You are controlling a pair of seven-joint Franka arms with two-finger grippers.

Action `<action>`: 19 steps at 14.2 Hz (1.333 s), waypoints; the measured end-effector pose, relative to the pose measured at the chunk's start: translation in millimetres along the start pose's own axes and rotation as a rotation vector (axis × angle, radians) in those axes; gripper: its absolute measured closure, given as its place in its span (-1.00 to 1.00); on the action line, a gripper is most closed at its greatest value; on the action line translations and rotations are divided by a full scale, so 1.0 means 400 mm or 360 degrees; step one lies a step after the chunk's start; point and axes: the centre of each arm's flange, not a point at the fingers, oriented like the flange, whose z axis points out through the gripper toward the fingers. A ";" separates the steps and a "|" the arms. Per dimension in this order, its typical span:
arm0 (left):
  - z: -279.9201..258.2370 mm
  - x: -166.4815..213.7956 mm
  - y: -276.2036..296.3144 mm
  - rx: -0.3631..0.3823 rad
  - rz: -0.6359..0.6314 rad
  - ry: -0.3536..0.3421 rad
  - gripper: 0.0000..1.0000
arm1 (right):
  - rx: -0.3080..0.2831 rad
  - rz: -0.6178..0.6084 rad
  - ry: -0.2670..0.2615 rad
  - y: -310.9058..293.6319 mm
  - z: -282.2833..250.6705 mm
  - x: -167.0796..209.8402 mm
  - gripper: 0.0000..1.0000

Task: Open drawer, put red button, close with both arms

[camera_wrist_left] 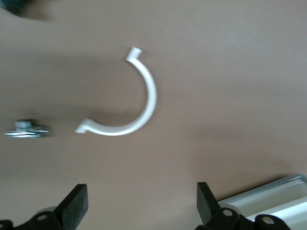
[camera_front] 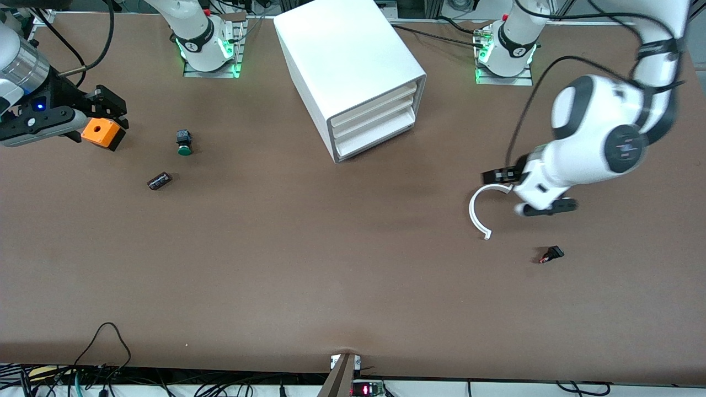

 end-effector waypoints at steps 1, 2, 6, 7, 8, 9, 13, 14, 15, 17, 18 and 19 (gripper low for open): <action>-0.043 -0.006 -0.044 0.0031 0.0016 0.0004 -1.00 | 0.0001 0.0001 -0.0002 0.001 0.002 0.001 -1.00; -0.083 -0.014 -0.077 0.0061 0.0018 0.0006 -1.00 | 0.0001 0.0002 -0.0005 0.002 0.005 0.003 -1.00; -0.242 -0.081 -0.142 0.0179 0.0050 0.0084 -1.00 | -0.0001 0.0018 0.0004 0.007 0.000 0.006 -1.00; -0.273 -0.107 -0.151 0.0188 0.0057 0.0095 -1.00 | -0.0002 0.0021 0.0009 0.009 -0.001 0.006 -1.00; -0.302 -0.132 -0.158 0.0197 0.0058 0.0108 -1.00 | -0.0003 0.0023 0.0014 0.011 -0.001 0.008 -1.00; -0.326 -0.153 -0.164 0.0215 0.0059 0.0124 -1.00 | -0.0004 0.0024 0.0018 0.012 -0.001 0.009 -1.00; -0.394 -0.207 -0.176 0.0231 0.0061 0.0206 -1.00 | -0.0001 0.0027 0.0037 0.012 -0.002 0.013 -1.00; -0.404 -0.211 -0.187 0.0229 0.0073 0.0220 -1.00 | -0.0003 0.0028 0.0043 0.013 -0.003 0.014 -1.00; -0.412 -0.211 -0.202 0.0226 0.0093 0.0234 -1.00 | -0.0003 0.0028 0.0045 0.013 -0.004 0.015 -1.00; -0.425 -0.206 -0.239 0.0218 0.0102 0.0265 -1.00 | -0.0003 0.0028 0.0047 0.013 -0.004 0.015 -1.00; -0.431 -0.202 -0.250 0.0214 0.0105 0.0287 -1.00 | -0.0003 0.0029 0.0047 0.013 -0.004 0.015 -1.00; -0.437 -0.196 -0.257 0.0210 0.0104 0.0320 -1.00 | -0.0004 0.0029 0.0047 0.013 -0.004 0.015 -1.00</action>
